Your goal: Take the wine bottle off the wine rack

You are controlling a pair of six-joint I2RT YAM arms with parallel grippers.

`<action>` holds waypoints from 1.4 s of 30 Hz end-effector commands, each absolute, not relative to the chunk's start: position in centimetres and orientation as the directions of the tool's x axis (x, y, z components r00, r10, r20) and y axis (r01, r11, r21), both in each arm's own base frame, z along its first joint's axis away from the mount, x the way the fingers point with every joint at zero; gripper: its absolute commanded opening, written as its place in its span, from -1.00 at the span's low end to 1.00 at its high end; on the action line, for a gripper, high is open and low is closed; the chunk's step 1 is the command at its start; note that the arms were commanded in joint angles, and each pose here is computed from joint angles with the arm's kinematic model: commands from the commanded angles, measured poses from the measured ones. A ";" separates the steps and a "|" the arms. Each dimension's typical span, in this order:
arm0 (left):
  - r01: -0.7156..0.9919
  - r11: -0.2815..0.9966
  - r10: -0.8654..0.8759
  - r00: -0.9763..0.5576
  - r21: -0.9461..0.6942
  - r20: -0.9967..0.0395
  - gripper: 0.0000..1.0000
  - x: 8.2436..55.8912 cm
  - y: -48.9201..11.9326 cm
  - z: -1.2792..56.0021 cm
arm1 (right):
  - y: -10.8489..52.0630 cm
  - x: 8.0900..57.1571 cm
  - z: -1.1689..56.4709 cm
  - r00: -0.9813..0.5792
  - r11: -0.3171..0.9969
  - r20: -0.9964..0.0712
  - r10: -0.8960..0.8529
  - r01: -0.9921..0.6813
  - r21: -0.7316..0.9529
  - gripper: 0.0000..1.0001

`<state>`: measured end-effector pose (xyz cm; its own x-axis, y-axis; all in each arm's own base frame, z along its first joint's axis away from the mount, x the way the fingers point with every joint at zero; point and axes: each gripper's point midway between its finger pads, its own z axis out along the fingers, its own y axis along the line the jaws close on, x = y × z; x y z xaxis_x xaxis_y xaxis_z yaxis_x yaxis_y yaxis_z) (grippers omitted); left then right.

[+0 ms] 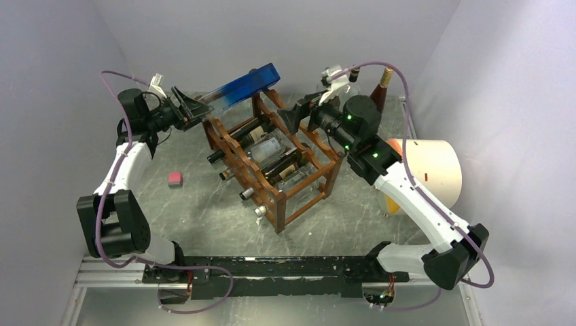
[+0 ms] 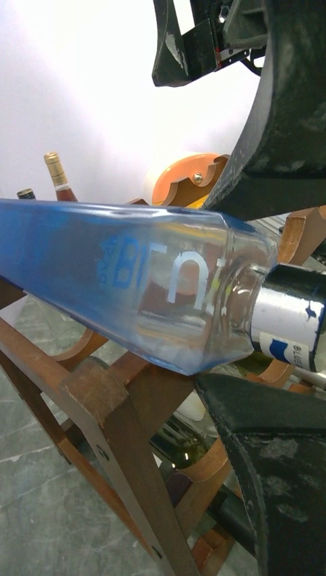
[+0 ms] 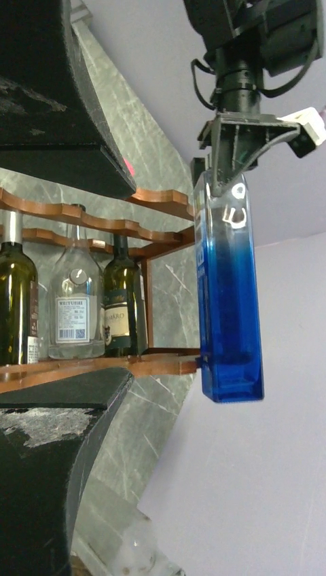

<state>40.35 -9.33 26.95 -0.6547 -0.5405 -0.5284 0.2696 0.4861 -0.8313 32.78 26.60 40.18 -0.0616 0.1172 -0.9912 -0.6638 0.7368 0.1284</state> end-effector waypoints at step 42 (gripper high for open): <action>0.408 0.619 -0.447 -0.520 -0.671 -0.728 -0.63 38.6 -9.6 34.8 | 48.2 41.7 33.1 0.751 0.031 -0.468 -0.466 -0.514 -0.857 1.00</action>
<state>39.02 -9.01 31.46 -0.5955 -0.4959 -0.6320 0.3010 0.5917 -0.7478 40.76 46.67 32.18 0.7190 -0.4683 -0.5135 -0.5807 0.0012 -0.8141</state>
